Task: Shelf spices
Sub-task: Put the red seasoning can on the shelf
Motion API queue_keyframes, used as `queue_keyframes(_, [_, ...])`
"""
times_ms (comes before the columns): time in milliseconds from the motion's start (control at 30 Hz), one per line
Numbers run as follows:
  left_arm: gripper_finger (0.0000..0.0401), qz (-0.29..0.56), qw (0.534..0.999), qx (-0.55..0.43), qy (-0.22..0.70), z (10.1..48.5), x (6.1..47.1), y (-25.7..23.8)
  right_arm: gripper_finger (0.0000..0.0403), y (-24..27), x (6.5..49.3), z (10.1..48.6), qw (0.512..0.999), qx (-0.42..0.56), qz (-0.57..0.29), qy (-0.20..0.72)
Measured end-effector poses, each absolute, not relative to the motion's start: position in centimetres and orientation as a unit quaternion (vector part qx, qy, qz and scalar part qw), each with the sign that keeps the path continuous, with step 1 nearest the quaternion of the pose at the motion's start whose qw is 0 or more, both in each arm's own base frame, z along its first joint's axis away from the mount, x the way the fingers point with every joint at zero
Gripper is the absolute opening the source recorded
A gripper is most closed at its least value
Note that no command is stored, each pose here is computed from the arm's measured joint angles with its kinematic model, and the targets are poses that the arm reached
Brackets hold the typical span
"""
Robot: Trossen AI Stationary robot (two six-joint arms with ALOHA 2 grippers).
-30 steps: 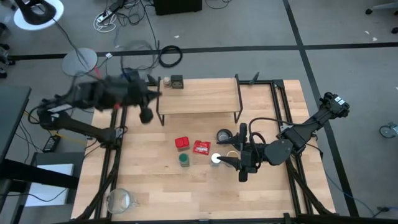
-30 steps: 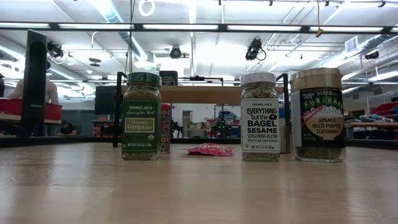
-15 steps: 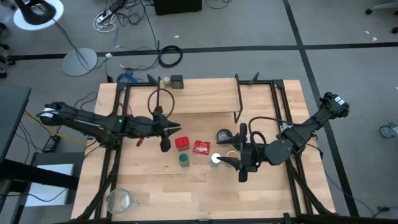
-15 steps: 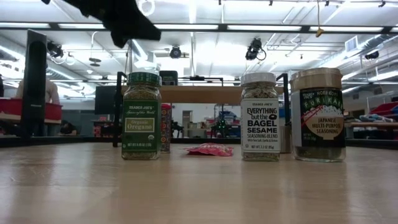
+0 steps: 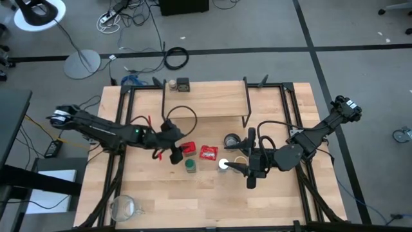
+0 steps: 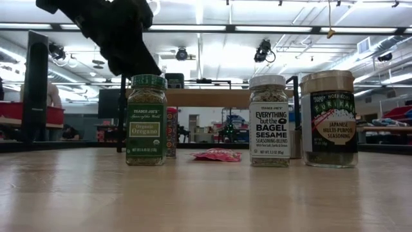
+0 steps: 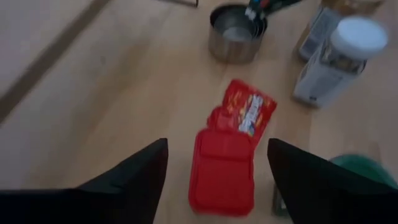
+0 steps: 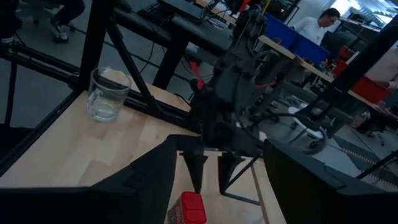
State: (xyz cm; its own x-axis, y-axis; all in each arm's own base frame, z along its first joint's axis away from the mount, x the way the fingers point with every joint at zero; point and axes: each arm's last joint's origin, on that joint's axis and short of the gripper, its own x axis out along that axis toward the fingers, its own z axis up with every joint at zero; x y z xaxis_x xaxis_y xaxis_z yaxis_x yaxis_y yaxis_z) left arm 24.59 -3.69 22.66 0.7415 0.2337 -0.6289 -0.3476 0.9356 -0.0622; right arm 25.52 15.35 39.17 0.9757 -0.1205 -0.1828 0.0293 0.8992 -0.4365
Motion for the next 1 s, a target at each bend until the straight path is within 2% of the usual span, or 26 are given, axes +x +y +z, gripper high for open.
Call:
queue_keyframes(467, [0.0285, 0.181, 0.900, -0.062, 0.393, 19.5, 25.6, -4.3, 0.0240, 15.4, 25.5, 39.2, 0.968, -0.224, -0.038, 0.104])
queue_keyframes(1000, [0.0285, 0.163, 0.904, -0.079, 0.389, 19.3, 26.2, -5.2, 0.0240, 15.3, 25.5, 39.1, 0.968, -0.226, -0.038, 0.104])
